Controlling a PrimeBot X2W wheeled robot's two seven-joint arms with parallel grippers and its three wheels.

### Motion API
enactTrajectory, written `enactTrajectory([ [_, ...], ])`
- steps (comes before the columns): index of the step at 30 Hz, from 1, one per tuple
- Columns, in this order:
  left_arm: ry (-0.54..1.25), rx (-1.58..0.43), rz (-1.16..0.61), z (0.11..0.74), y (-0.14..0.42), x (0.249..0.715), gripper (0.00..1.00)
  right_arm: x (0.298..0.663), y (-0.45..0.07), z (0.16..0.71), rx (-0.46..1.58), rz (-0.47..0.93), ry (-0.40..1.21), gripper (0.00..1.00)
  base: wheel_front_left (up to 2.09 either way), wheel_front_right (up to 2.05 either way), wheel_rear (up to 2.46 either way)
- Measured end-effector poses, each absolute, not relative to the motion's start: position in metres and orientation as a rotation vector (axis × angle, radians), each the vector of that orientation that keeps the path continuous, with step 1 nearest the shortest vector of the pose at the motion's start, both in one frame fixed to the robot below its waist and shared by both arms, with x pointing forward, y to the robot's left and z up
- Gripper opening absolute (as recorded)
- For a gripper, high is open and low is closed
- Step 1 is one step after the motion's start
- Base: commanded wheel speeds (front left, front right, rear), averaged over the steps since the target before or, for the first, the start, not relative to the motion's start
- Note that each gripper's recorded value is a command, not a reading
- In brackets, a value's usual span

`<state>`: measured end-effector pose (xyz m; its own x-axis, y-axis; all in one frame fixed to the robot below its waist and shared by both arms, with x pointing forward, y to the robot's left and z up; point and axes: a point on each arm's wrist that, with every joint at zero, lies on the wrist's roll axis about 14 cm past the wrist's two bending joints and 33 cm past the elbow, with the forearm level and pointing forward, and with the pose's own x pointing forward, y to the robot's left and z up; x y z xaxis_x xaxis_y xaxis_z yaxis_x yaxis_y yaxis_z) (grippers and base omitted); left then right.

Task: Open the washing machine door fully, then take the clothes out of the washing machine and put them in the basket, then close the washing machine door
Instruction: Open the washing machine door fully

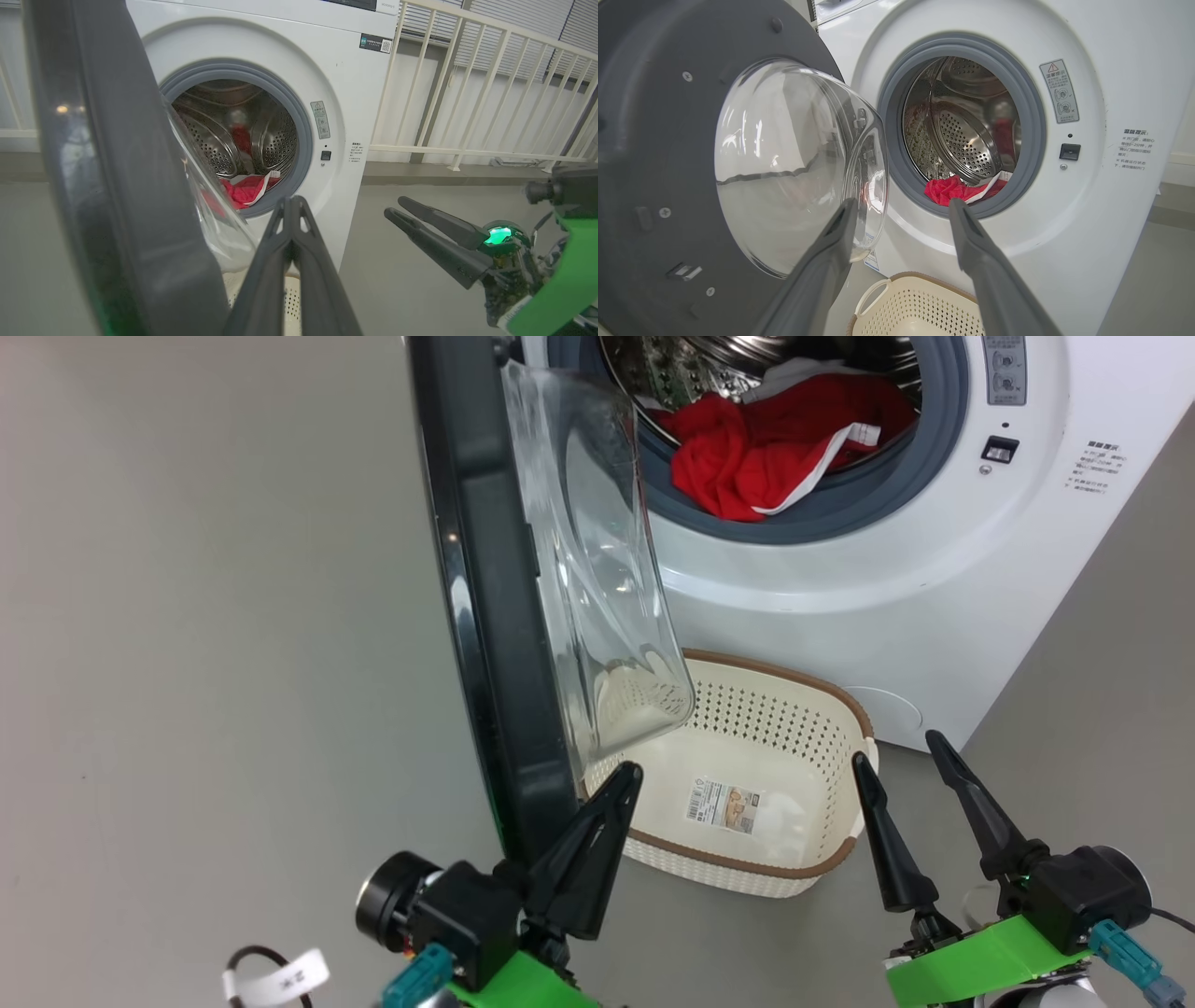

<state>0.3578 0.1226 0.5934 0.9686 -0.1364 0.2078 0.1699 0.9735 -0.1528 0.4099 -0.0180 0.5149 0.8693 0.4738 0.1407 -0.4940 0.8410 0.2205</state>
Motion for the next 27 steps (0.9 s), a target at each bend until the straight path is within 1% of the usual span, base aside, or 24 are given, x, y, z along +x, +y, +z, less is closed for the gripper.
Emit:
enactTrajectory([
  [5,-0.115,-0.159,-0.102,0.568,0.133,0.365,0.0,0.412,-0.019,0.513,0.258,0.507,-0.079,1.0,0.0,0.0,0.0],
  [9,-0.085,-0.144,-0.074,0.558,0.139,0.366,0.0,0.413,-0.019,0.513,0.259,0.507,-0.077,1.0,0.0,0.0,0.0],
  [17,-0.092,-0.135,-0.015,0.558,0.154,0.364,0.0,0.415,-0.012,0.512,0.262,0.523,-0.074,1.0,0.0,0.0,0.0],
  [27,-0.109,-0.125,0.122,0.559,0.197,0.354,0.0,0.419,0.006,0.512,0.27,0.569,-0.073,1.0,0.0,0.0,0.0],
])
